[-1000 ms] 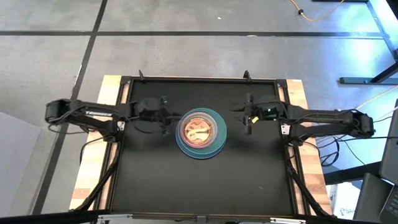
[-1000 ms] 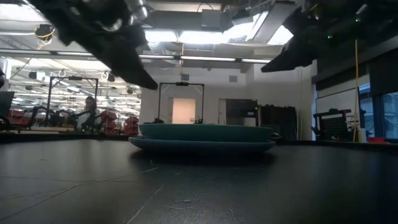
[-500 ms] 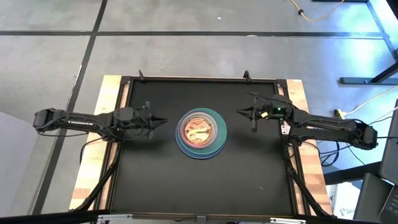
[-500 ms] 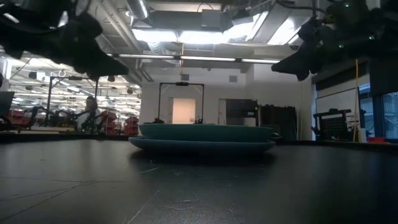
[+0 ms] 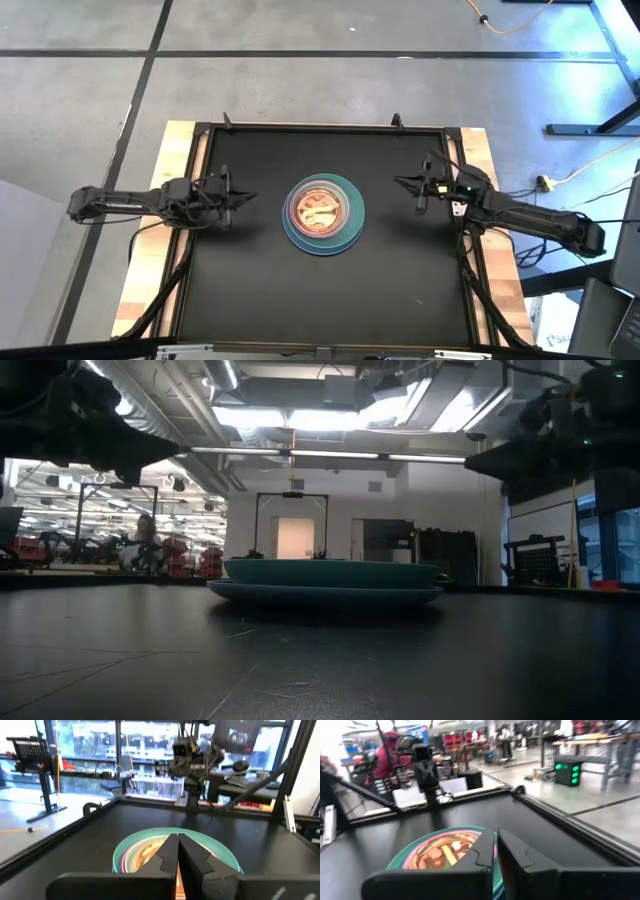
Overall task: Stack plastic plates
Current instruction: Return to Home Position
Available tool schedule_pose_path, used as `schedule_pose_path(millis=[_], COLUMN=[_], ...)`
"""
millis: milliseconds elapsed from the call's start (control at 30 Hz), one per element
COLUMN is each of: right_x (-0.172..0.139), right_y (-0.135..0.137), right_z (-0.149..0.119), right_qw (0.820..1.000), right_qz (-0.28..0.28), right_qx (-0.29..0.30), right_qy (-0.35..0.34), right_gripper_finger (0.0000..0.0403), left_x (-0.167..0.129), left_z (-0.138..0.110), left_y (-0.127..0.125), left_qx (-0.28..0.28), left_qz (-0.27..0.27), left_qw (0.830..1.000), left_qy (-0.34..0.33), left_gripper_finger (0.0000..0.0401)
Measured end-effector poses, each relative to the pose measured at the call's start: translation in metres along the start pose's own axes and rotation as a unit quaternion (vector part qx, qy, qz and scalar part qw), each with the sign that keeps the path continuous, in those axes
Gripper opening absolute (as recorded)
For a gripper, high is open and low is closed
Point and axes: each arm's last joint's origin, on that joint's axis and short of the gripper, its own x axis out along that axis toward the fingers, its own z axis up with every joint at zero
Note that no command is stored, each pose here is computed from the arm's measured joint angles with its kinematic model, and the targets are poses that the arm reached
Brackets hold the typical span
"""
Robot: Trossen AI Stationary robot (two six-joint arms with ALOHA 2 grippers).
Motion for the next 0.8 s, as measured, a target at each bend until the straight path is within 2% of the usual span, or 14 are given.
schedule_pose_path(millis=[200,367,433,800], right_x=[-0.014,-0.022,-0.025,-0.027], right_y=[0.0,-0.003,-0.003,0.015], right_z=[-0.016,-0.028,-0.031,-0.028], right_qw=[0.999,0.996,0.995,1.0], right_qz=[-0.023,-0.082,-0.089,-0.009], right_qx=[0.005,0.034,0.035,-0.007], right_qy=[-0.034,0.009,0.022,0.004], right_gripper_finger=[0.0019,0.0014,0.0005,0.0002], left_x=[-0.008,-0.012,-0.012,-0.012], left_z=[0.004,0.001,0.0,-0.001], left_y=[0.001,0.003,0.004,0.003], left_qx=[-0.004,-0.016,-0.017,-0.016], left_qz=[-0.001,0.023,0.031,0.02], left_qw=[1.0,0.999,0.999,1.0], left_qy=[-0.027,-0.016,-0.013,-0.008], left_gripper_finger=[0.0006,0.0006,0.0006,0.0006])
